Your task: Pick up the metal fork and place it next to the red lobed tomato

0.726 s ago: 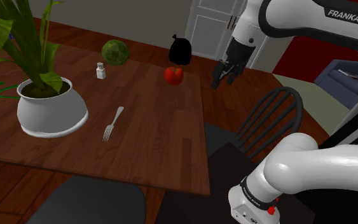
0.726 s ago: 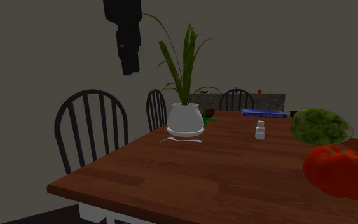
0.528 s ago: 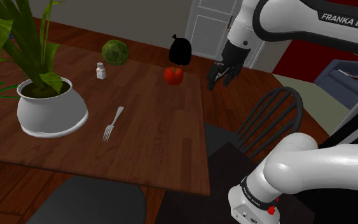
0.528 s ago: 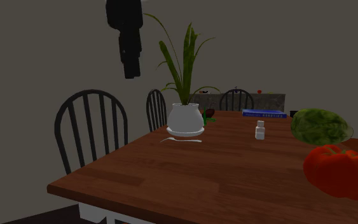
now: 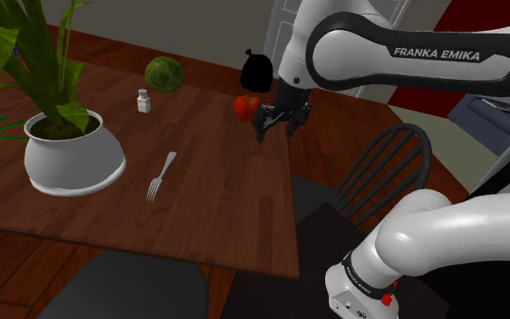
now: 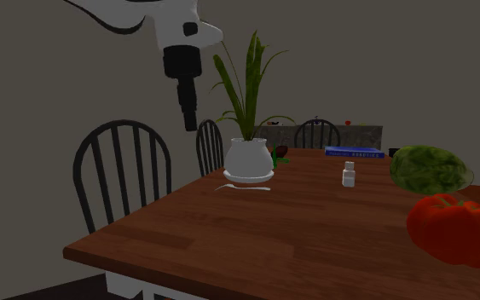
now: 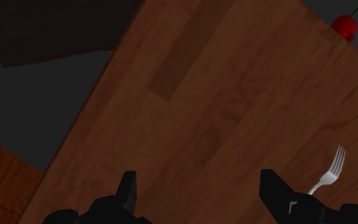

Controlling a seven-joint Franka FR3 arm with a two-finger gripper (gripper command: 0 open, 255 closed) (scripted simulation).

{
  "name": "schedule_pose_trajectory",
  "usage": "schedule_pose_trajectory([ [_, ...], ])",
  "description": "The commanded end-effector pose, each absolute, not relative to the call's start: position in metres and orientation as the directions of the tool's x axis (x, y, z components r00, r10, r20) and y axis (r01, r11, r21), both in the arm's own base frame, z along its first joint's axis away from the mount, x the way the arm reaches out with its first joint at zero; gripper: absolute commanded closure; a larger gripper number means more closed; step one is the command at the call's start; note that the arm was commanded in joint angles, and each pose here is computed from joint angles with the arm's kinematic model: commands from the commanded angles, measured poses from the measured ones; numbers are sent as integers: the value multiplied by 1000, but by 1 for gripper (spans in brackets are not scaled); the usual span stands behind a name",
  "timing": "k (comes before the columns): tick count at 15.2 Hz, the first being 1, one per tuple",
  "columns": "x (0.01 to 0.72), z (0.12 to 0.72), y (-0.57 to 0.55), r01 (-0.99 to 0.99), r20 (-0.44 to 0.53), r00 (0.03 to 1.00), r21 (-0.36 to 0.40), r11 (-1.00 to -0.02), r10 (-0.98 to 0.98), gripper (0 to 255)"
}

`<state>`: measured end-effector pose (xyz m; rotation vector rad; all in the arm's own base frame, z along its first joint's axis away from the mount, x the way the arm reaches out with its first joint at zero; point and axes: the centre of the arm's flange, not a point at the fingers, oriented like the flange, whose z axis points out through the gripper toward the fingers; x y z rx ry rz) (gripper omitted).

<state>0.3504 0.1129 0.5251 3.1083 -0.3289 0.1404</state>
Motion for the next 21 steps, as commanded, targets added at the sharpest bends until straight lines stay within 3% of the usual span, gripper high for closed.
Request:
schedule_pose_trajectory([
  [1, 363, 511, 133, -250, 95, 964, 3, -968, -249, 0],
  [21, 530, 381, 298, -597, 135, 796, 12, -802, -591, 0],
])
